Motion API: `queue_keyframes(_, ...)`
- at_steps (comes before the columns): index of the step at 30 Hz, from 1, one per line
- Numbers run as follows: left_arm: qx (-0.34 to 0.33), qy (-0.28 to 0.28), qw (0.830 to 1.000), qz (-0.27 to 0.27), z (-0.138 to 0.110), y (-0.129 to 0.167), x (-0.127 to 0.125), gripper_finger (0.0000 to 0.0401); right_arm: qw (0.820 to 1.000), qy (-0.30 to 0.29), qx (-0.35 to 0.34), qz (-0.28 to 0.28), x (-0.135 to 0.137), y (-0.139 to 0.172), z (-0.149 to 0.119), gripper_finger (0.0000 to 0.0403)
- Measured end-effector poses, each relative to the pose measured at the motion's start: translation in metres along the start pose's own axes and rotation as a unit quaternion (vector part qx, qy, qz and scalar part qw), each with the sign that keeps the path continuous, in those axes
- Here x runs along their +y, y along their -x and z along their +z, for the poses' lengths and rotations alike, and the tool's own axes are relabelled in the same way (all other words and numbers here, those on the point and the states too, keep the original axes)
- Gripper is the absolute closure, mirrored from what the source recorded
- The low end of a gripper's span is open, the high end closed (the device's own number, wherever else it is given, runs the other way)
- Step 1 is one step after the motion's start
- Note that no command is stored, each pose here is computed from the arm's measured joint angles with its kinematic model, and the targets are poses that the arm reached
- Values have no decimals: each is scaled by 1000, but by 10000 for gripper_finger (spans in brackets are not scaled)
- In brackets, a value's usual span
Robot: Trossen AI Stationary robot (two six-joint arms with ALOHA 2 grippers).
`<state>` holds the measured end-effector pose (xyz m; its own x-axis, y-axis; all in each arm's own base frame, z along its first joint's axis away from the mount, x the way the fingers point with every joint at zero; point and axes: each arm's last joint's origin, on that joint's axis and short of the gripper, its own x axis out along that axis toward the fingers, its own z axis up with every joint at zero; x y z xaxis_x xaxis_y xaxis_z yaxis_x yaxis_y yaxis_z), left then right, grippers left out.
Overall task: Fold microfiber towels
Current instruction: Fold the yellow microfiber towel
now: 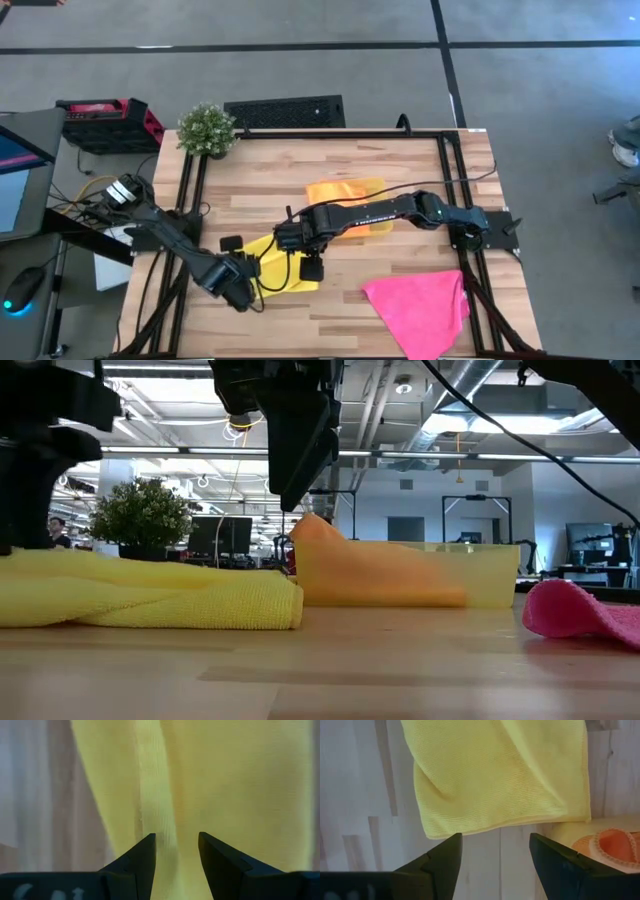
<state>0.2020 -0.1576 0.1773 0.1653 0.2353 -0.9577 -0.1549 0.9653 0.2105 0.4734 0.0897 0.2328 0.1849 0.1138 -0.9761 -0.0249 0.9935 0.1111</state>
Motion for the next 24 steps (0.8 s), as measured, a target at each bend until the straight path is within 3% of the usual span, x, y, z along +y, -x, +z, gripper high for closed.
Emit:
queue_keyframes(10, 9, 9, 998, 59, 8, -3, 20, 259, 1000, 0, 1, 0, 0, 0, 0, 148)
queue_keyframes(17, -34, 18, 998, -41, -5, 40, 5, 259, 1000, 15, -18, 3, 10, 32, -8, 148)
queue_keyframes(24, -101, 37, 981, -160, -38, 64, -40, 259, 995, 63, -80, -10, 34, 66, -15, 148)
